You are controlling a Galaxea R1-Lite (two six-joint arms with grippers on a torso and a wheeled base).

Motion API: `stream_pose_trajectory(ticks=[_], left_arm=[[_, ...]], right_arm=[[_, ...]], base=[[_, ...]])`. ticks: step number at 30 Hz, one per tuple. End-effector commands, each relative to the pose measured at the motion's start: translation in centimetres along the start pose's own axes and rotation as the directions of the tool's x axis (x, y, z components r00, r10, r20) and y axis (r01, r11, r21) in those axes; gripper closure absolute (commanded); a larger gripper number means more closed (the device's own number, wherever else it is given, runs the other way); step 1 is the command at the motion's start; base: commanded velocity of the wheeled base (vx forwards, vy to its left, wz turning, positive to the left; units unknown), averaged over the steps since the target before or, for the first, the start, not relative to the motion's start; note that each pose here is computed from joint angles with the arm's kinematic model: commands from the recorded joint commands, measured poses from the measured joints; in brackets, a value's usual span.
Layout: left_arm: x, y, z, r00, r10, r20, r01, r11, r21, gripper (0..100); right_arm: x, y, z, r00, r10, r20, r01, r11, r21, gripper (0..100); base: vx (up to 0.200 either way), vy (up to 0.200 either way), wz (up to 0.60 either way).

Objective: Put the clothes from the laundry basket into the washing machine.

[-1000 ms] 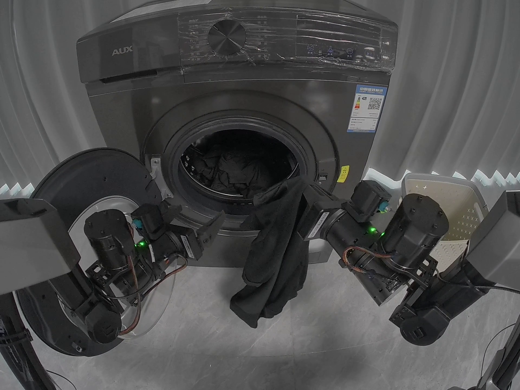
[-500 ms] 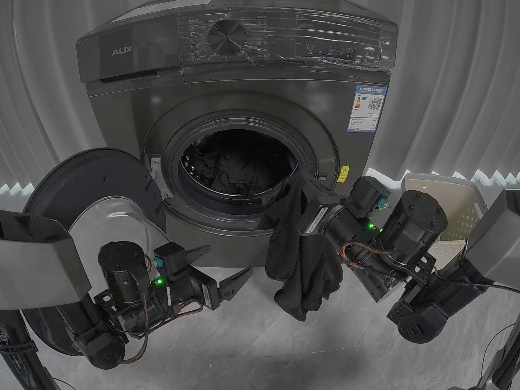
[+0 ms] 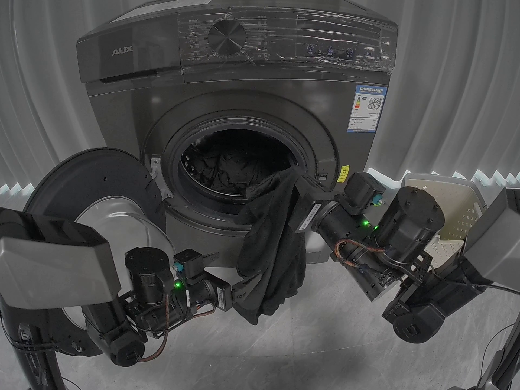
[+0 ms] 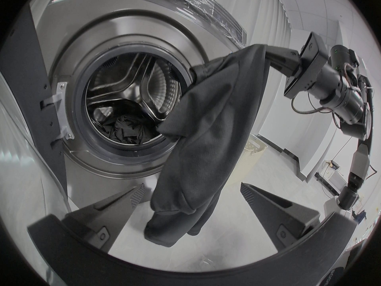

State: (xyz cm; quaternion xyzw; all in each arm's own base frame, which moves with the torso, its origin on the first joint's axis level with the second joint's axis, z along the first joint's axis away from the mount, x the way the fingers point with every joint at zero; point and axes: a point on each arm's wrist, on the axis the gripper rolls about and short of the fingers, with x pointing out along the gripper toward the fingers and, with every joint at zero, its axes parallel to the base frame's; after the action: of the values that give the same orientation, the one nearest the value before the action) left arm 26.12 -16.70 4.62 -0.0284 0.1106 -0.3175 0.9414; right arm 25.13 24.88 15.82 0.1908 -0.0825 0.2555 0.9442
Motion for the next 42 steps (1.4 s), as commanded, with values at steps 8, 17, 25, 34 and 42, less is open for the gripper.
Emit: stream_pose_trajectory(ticks=[8,17,25,34,42], left_arm=[[3.8,1.7,-2.1,1.000,0.026,-0.008,-0.026,1.000,-0.006,100],[3.4,1.8,-0.8,0.999,0.028,0.033,-0.028,1.000,-0.005,100],[-1.6,0.6,3.4,0.993,0.005,0.115,-0.006,1.000,0.010,100],[-5.0,-0.8,5.7,0.980,-0.090,0.175,0.086,0.996,0.032,100],[-4.5,-1.3,7.0,0.967,-0.104,0.234,0.099,0.995,0.034,100]], right_arm=[[-0.5,1.4,-0.6,0.999,0.041,-0.019,-0.041,0.999,0.011,100],[-0.7,0.7,-1.1,0.999,0.028,-0.040,-0.028,1.000,-0.001,100],[-0.2,-0.6,-2.5,0.998,0.000,-0.070,-0.001,1.000,-0.021,100],[-0.1,-0.9,-3.9,0.995,-0.002,-0.100,-0.001,1.000,-0.027,0],[-1.0,-2.3,-7.1,0.974,-0.059,-0.219,0.046,0.997,-0.061,0]], base=[[0.000,0.000,0.00],[0.000,0.000,0.00],[0.000,0.000,0.00],[0.000,0.000,0.00],[0.000,0.000,0.00]])
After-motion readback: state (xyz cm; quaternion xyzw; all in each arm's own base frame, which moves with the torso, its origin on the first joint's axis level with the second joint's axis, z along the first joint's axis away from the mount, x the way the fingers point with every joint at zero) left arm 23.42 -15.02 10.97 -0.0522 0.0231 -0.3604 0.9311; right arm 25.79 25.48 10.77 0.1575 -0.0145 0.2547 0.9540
